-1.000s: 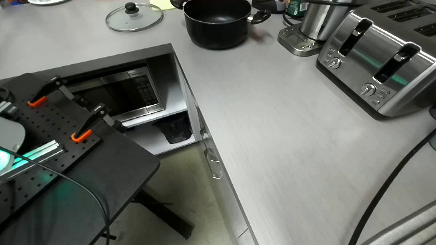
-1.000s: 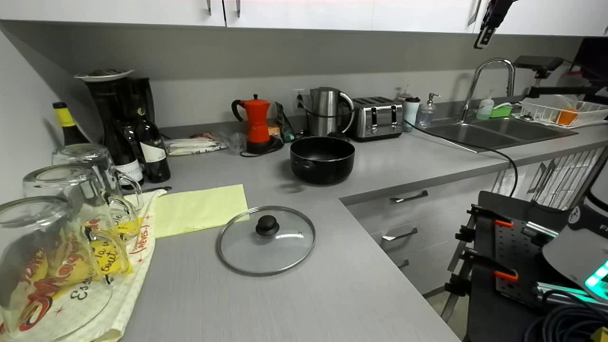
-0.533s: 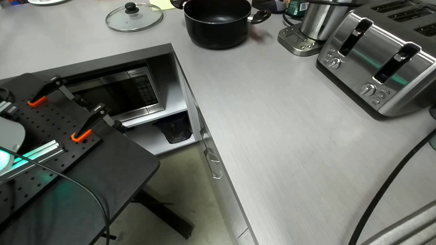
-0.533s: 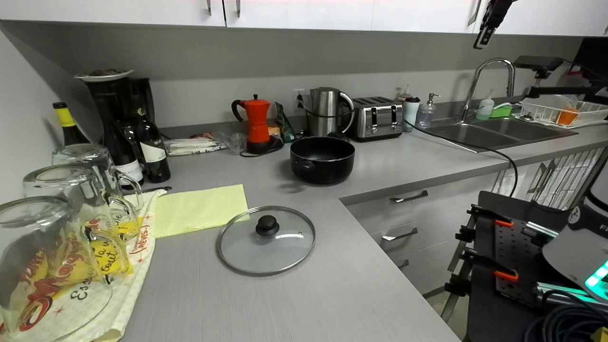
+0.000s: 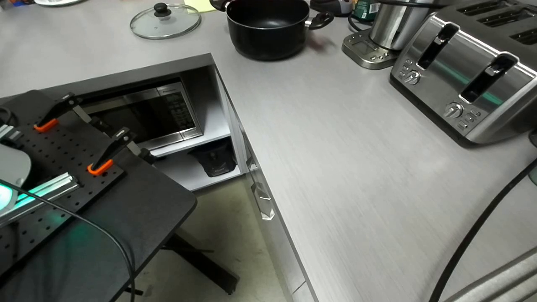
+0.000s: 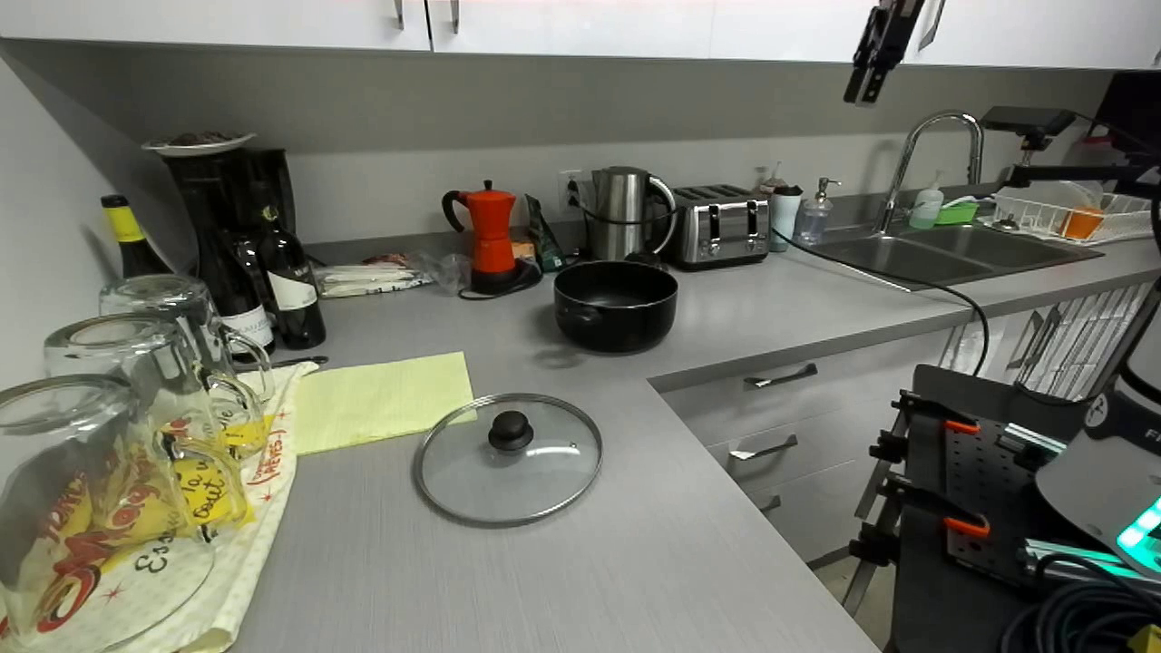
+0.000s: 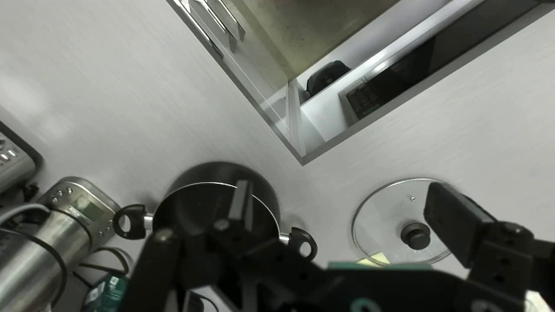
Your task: Put the lid on the pot
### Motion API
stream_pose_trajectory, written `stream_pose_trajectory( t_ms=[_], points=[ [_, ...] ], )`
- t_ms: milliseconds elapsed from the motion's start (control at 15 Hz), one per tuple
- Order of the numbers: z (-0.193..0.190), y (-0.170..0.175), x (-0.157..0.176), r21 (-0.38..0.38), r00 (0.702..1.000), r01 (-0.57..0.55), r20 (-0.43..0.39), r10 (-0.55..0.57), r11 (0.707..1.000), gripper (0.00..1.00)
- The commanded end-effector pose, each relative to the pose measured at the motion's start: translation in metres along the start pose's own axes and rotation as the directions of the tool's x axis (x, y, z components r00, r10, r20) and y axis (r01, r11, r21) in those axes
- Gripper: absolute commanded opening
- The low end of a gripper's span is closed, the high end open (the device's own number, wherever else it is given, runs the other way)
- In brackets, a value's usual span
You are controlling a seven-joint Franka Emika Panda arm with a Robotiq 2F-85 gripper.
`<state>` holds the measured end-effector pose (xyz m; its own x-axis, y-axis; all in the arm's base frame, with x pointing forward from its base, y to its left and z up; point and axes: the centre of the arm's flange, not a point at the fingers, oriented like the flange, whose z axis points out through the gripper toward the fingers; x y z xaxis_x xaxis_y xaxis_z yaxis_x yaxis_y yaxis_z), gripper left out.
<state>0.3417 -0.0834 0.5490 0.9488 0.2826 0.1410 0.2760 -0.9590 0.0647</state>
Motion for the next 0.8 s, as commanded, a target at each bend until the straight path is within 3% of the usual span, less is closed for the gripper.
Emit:
stream_pose_trajectory(
  t_ms=[0,333,733],
  points=[
    [0.009,-0.009,0.061,-0.013,0.989,0.143,0.040,-0.142,0.990,1.00],
    [0.032,-0.038,0.134,-0.009,0.945,0.313,0.106,-0.310,0.950,1.00],
    [0.066,-0.083,0.216,0.005,0.850,0.500,0.186,-0.492,0.866,1.00]
  ],
)
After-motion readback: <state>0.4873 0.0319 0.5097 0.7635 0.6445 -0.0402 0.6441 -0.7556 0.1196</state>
